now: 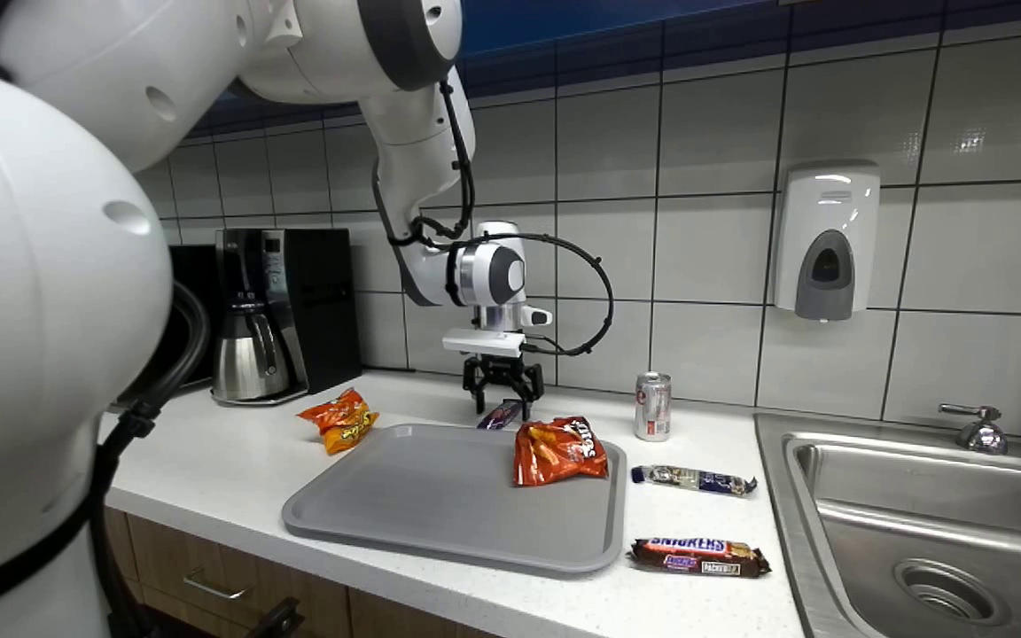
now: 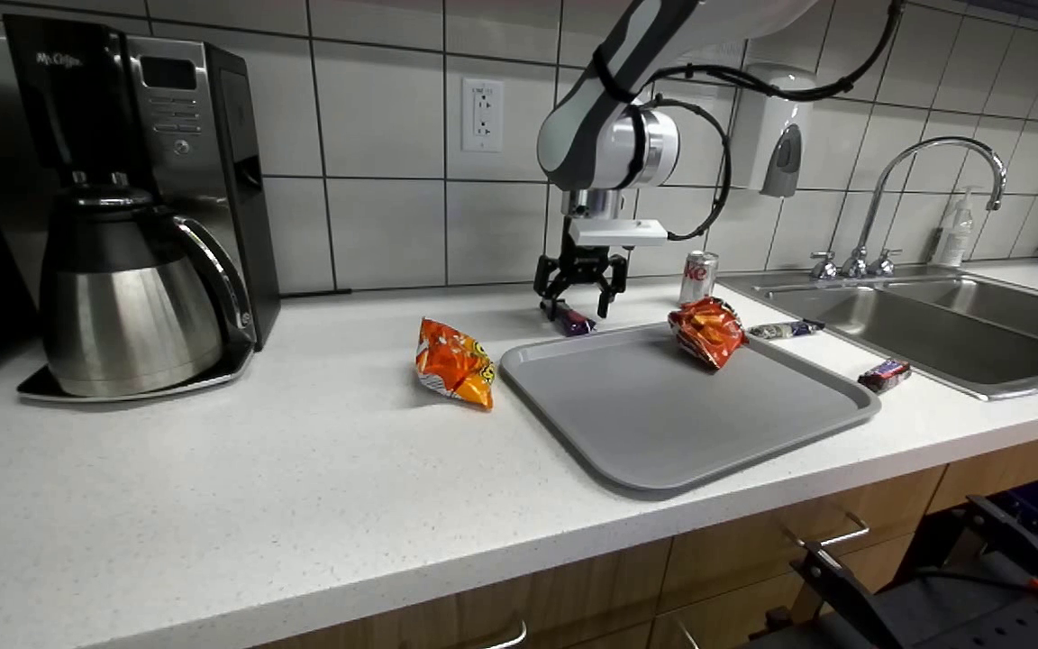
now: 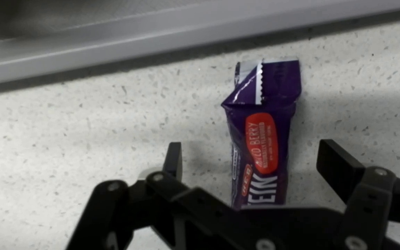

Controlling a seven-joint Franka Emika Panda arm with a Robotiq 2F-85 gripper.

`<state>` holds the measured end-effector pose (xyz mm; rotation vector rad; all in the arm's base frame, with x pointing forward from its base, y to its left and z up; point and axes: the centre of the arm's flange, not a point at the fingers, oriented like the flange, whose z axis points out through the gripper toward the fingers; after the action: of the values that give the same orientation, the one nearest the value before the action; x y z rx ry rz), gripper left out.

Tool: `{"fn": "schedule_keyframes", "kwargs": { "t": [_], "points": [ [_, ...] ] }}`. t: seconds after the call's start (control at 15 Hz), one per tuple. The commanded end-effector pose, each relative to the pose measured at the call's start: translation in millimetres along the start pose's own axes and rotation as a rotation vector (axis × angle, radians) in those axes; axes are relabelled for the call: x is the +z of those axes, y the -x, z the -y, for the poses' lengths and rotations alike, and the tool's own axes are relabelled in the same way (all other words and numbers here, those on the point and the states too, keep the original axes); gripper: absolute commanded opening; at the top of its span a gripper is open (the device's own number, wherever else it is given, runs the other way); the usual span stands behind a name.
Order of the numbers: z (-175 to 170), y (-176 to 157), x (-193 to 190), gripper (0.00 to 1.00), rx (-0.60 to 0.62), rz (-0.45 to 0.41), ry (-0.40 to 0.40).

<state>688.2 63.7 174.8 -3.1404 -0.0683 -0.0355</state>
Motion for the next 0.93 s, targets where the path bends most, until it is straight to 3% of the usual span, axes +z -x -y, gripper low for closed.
{"fn": "schedule_keyframes", "kwargs": {
  "t": [0.0,0.07,0.13,0.2,0.8,0.87],
  "points": [
    [2.7,-12.4,0.3,1.0,-0.01,-0.019,0.009],
    [2.7,-13.0,-0.3,1.0,-0.011,-0.019,0.008],
    [2.7,-13.7,-1.0,0.75,-0.011,-0.022,0.008],
    [2.7,-14.0,-1.5,0.74,-0.012,-0.025,0.009],
    [1.9,-14.8,-4.2,0.03,-0.013,-0.033,0.012],
    [1.7,-14.9,-6.1,0.05,-0.018,-0.036,0.011]
  ]
}}
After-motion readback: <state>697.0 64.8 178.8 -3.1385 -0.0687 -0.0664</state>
